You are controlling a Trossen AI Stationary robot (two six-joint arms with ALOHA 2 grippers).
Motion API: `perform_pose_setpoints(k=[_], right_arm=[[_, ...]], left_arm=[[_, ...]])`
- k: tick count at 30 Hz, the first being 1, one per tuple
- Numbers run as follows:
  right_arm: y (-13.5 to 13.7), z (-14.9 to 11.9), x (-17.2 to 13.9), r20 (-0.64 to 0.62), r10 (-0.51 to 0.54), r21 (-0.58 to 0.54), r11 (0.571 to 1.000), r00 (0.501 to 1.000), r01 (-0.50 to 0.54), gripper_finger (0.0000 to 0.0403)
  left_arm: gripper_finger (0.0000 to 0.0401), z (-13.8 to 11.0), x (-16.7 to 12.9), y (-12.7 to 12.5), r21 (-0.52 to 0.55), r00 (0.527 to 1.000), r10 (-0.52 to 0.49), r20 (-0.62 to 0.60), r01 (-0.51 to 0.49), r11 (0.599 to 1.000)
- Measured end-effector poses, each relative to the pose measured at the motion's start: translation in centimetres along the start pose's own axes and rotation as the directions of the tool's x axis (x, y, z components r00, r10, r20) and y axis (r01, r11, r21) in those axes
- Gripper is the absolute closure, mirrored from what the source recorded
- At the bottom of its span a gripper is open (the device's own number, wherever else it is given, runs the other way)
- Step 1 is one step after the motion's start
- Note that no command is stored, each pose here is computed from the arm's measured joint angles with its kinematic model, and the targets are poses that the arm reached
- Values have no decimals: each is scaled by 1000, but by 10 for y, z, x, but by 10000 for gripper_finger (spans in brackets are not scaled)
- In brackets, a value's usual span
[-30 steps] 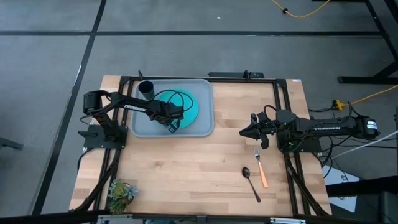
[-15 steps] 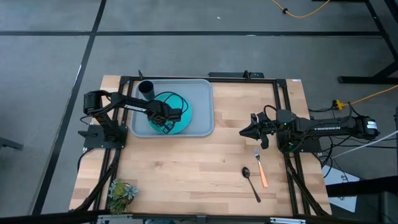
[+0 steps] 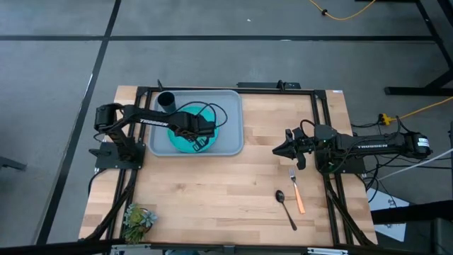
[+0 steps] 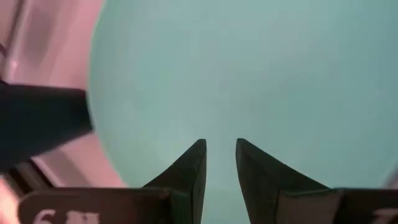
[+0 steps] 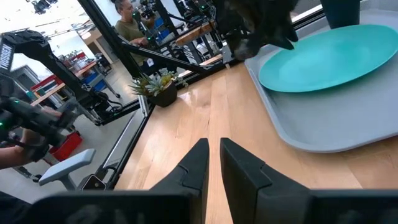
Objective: Pick and place plate/cup/fork/spoon on tray
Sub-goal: Put the yellow fork on the serving tray right beside the light blue plate
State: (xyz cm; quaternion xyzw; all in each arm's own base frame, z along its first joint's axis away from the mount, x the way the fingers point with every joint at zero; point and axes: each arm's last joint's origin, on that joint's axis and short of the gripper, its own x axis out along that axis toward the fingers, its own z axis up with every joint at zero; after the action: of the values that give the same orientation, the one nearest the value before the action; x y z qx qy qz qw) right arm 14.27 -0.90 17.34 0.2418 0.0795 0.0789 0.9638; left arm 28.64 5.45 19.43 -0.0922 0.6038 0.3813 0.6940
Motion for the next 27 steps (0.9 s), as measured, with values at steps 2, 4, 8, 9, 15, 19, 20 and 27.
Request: perform_pose_setpoints(k=[2, 4, 8, 9, 15, 19, 20, 27], right_arm=[[0, 0, 0, 0, 0, -1, 1000, 1000, 0, 357], [0, 0, 0, -1, 0, -1, 1000, 1000, 0, 357], [-1, -2, 0, -20, -10, 6, 1000, 1000, 10, 357], [-2, -3, 0, -30, -15, 9, 1000, 999, 15, 357], [-3, -5, 0, -44, -35, 13, 999, 998, 35, 357], [-3, -1, 0, 4, -62, 2, 998, 998, 62, 357], [-3, -1, 0, 7, -65, 3, 998, 998, 65, 357], [-3, -1, 0, 11, -64, -23, 998, 998, 64, 357]], left_arm=[[321, -2, -12, -1, 60, 1000, 21, 1, -21, 998], [321, -8, -23, -3, 125, 999, 48, 17, -50, 991], [321, -38, -38, -2, 262, 999, 14, 41, -24, 965], [321, -48, -39, 0, 275, 999, -17, 42, 5, 961], [321, -104, -37, 9, 217, 920, -303, 247, 253, 943], [321, -129, -35, 15, 240, 758, -503, 416, 442, 864], [321, -134, -37, 17, 263, 710, -550, 440, 483, 835], [321, -156, -57, 32, 455, 383, -673, 633, 519, 724]])
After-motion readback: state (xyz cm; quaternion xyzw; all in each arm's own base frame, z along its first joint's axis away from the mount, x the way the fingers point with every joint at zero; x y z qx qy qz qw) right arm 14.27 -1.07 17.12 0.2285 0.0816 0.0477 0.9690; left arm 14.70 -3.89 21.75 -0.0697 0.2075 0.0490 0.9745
